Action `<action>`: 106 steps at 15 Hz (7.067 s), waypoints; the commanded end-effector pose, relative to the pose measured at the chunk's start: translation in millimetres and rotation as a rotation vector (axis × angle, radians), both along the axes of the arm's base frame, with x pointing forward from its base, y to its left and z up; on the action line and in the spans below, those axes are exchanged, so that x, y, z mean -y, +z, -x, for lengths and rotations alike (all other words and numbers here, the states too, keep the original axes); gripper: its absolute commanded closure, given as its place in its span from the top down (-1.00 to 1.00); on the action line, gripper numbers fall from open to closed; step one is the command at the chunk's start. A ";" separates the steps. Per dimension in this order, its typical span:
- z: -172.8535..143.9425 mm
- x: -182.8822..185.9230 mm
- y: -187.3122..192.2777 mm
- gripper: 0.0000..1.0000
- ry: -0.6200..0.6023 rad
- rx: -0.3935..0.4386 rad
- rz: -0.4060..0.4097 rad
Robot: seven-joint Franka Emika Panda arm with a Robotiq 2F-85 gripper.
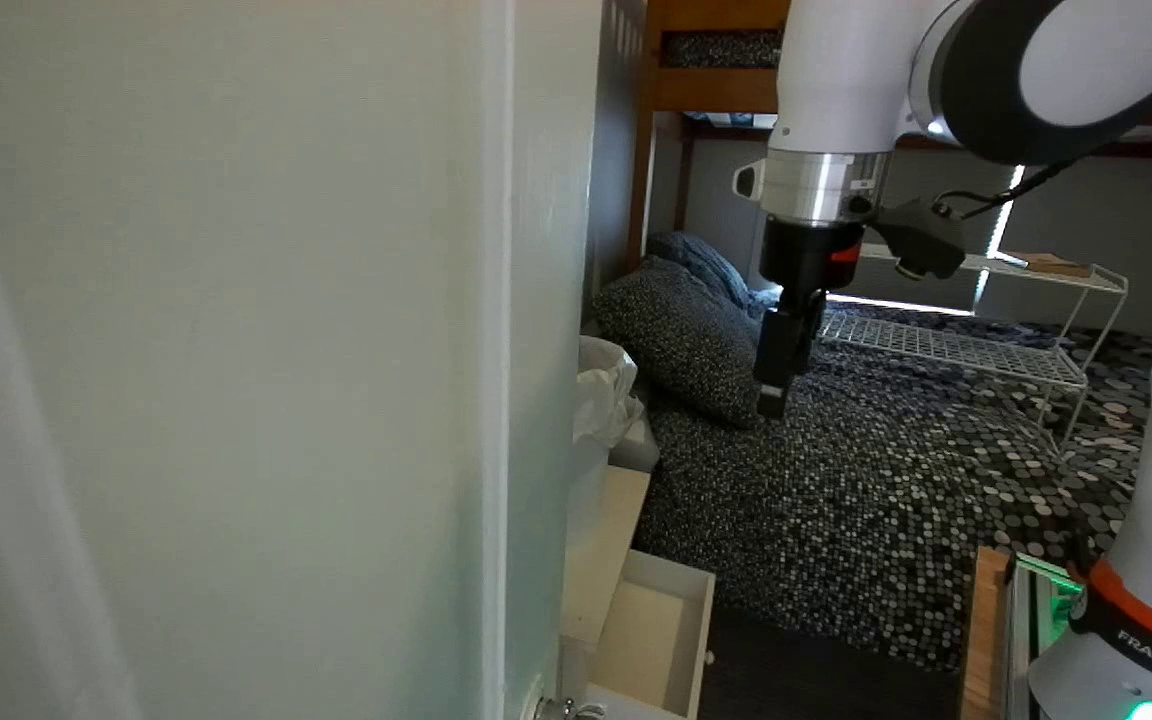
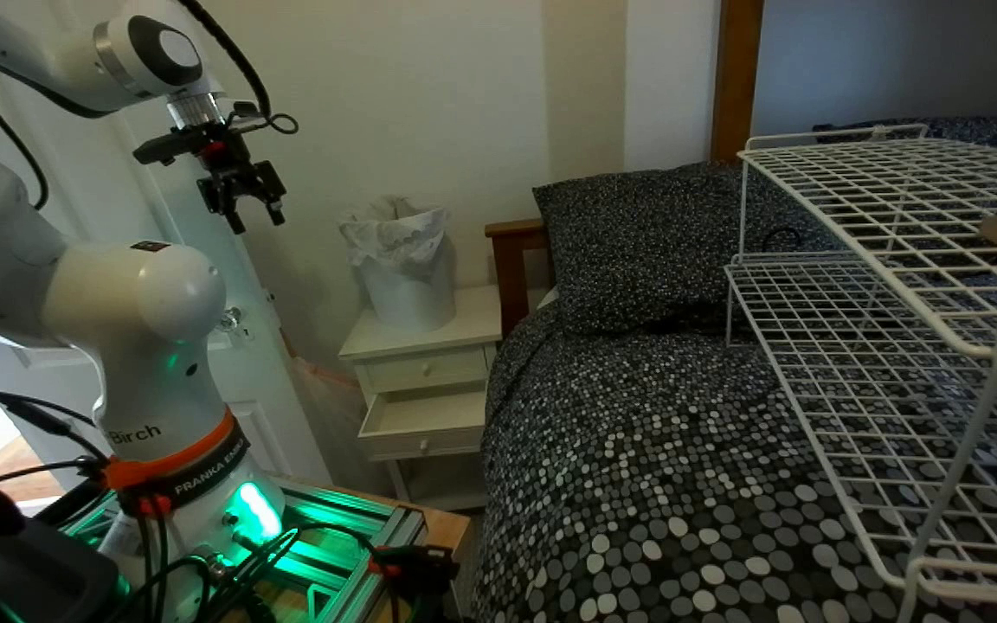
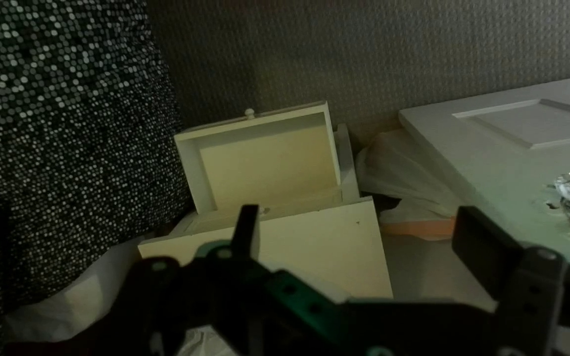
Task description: Close the top drawer of the small white cabinet
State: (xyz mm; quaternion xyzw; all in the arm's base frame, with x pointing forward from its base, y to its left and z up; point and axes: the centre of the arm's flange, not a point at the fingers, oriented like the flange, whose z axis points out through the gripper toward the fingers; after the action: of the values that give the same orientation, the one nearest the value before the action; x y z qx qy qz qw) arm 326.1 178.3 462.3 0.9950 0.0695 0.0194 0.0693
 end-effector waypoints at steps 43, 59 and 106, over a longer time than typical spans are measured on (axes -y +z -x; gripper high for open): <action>-15.0 214.3 -381.9 1.00 0.066 -0.307 -0.036; -2.8 202.7 -495.0 1.00 0.114 -0.008 -0.169; -129.5 160.6 -585.0 1.00 0.227 0.558 -0.240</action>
State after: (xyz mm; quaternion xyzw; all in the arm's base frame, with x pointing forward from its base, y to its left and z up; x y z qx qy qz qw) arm 436.8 4.9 -92.5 0.9453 0.1670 0.2774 -0.0400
